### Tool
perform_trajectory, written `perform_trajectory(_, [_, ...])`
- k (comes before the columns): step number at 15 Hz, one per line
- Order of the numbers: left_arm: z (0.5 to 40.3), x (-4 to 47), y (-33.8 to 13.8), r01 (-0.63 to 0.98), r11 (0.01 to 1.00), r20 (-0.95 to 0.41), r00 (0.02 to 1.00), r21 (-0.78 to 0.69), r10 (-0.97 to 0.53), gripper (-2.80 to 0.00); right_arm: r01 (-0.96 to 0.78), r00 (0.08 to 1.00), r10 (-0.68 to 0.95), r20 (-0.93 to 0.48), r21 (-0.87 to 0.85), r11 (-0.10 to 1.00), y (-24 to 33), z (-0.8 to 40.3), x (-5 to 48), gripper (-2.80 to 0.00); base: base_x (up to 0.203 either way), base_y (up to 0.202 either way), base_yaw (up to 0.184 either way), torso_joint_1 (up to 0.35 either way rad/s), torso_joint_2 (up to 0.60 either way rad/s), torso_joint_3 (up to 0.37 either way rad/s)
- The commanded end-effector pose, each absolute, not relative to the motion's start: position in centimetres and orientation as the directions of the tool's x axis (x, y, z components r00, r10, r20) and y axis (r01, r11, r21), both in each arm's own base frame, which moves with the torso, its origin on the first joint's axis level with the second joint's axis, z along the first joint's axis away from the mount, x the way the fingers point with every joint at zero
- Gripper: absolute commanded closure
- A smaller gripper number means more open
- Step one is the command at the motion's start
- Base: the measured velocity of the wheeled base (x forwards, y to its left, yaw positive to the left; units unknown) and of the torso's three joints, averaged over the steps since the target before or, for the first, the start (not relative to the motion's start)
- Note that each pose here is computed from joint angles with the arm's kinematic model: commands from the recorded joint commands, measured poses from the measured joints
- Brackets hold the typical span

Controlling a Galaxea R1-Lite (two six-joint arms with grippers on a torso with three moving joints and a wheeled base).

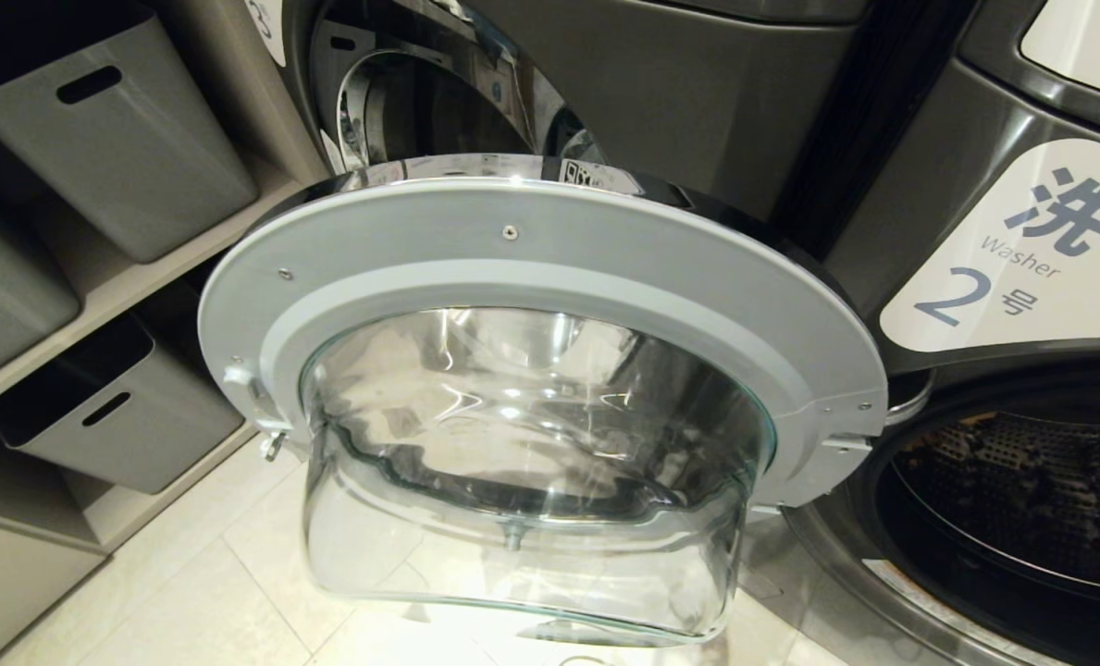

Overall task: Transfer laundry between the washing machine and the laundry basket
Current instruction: Pick a cloth and place it into the basket

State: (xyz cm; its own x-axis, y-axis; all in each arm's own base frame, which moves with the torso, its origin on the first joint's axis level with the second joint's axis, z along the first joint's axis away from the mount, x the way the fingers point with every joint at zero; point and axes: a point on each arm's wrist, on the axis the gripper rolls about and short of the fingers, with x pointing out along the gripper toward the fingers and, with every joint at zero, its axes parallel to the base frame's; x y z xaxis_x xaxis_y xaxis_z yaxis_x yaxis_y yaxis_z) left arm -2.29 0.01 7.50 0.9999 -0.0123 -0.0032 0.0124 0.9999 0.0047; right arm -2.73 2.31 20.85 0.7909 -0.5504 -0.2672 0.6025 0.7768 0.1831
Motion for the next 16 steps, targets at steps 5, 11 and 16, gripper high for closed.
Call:
perform_trajectory(5, [7.5,-2.3,0.0,0.012,1.000,-0.005,1.000,0.005,-0.012,0.00,0.557,0.729,-0.496,-0.473,-0.012,0.830,1.7,14.9,-1.4,-2.80,0.000,0.000,0.000,0.000,0.00,0.000])
perform_trajectory(11, [7.5,-2.3,0.0,0.012,1.000,-0.005,1.000,0.005,-0.012,0.00,0.350,0.681,-0.385,-0.623,-0.186,0.918,0.6,11.3,0.3,-2.80,0.000,0.000,0.000,0.000,0.00,0.000])
perform_trajectory(16, [7.5,-2.3,0.0,0.012,1.000,-0.005,1.000,0.005,-0.012,0.00,0.264,0.726,-0.393,-0.565,-0.299,0.917,-0.4,11.4,1.2,-2.80,0.000,0.000,0.000,0.000,0.00,0.000])
